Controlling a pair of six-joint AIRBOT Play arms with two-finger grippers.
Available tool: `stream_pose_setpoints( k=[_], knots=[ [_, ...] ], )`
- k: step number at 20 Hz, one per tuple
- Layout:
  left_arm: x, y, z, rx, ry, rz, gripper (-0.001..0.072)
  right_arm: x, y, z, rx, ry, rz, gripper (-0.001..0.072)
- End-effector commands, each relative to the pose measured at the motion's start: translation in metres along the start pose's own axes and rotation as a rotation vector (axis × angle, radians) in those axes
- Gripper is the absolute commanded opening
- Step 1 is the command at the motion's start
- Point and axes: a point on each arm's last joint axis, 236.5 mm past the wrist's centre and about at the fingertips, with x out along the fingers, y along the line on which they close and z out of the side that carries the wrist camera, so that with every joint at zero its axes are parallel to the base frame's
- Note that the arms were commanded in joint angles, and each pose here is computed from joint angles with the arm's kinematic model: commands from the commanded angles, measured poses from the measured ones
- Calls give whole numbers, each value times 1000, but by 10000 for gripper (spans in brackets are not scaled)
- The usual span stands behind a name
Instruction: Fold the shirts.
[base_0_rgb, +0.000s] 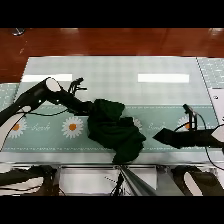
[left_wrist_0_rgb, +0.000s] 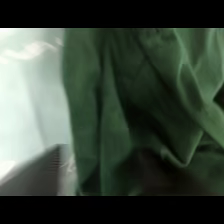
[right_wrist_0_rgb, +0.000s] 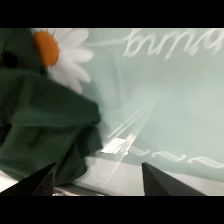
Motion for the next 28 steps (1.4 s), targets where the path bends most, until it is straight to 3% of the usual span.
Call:
stream_pose_setpoints(
  k=[1,10,15,26,27,28],
  knots=[
    [12,-20,-14,112,148,-130,24,24,10,-27,75,59,128,620],
    [5,-27,4,143,89,-134,25,32,21,-39,103,91,215,620],
    [5,-27,5,139,83,-132,25,45,39,-65,-28,158,200,620],
    [5,-27,5,127,85,-132,25,107,69,-60,27,210,259,612],
    [5,-27,5,120,85,-131,25,110,71,-57,24,217,255,504],
    [5,-27,5,120,85,-131,25,111,72,-54,15,218,254,346]
  ],
)
